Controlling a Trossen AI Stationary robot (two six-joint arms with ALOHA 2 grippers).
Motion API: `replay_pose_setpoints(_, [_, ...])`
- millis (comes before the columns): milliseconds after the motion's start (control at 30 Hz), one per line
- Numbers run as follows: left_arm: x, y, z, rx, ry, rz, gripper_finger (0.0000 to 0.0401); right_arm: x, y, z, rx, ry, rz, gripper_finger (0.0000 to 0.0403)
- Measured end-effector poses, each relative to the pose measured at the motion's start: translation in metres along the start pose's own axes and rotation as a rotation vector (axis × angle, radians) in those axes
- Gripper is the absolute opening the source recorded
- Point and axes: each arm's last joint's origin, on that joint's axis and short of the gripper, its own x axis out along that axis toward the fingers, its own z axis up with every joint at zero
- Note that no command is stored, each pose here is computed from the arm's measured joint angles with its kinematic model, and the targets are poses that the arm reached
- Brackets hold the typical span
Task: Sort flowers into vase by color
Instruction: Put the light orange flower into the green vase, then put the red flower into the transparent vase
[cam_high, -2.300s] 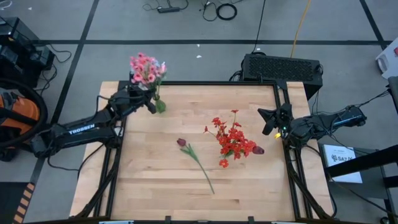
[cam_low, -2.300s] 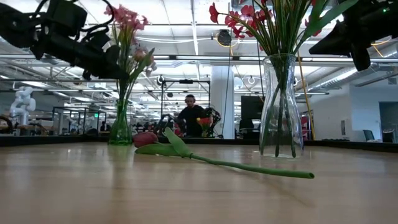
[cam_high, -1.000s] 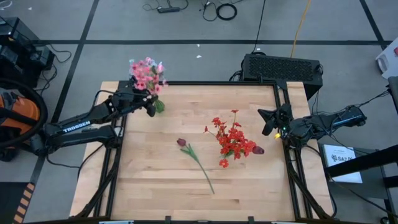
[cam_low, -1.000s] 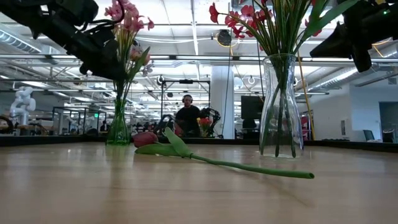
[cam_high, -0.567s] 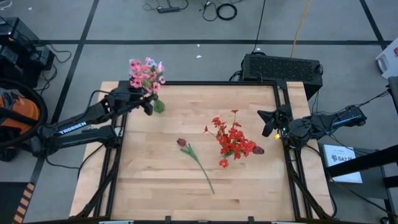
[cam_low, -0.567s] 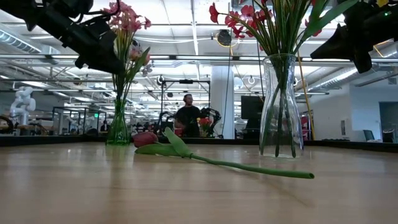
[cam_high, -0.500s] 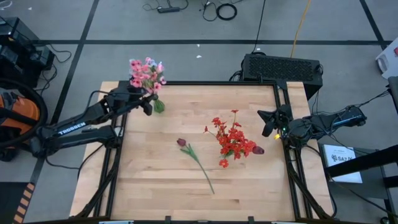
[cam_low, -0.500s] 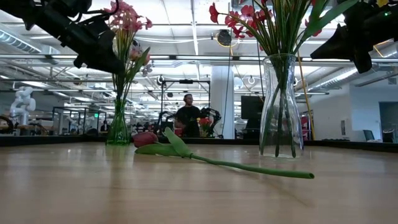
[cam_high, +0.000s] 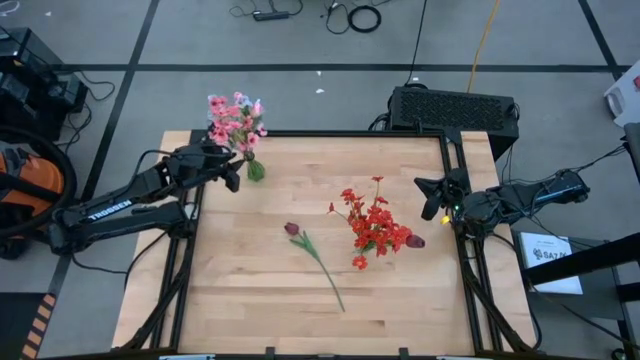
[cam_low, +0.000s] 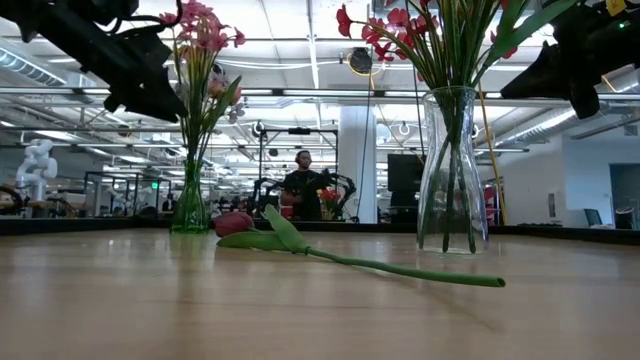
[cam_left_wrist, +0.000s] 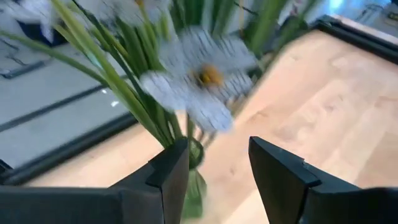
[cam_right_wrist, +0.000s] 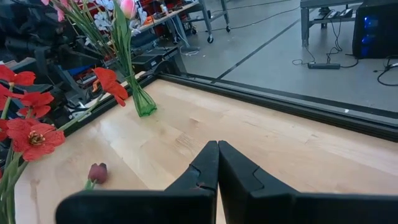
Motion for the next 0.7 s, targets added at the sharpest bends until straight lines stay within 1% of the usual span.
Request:
replay_pose_setpoints(233, [-0.003, -0.008, -0.009, -0.08, 0.08, -0.052, 0.0173, 0.0, 0.0, -0.001, -0.006, 0.004, -0.003, 0.0])
replay_pose_setpoints(367, [-0.005, -0.014, -0.011, -0.137, 0.1, -0.093, 0.0173, 0.0, 0.0, -0.001, -0.006, 0.004, -0.002, 0.0])
replay_pose_setpoints(533, [-0.006, -0.024, -0.014, -0.264, 0.134, -0.146, 0.0165, 0.0, 0.001, -0.001, -0.005, 0.031, 0.031, 0.0])
replay_pose_setpoints(700, [-0.003, -0.038, -0.02, -0.367, 0.212, -0.188, 0.0148, 0.0, 0.001, -0.002, -0.004, 0.054, 0.058, 0.0])
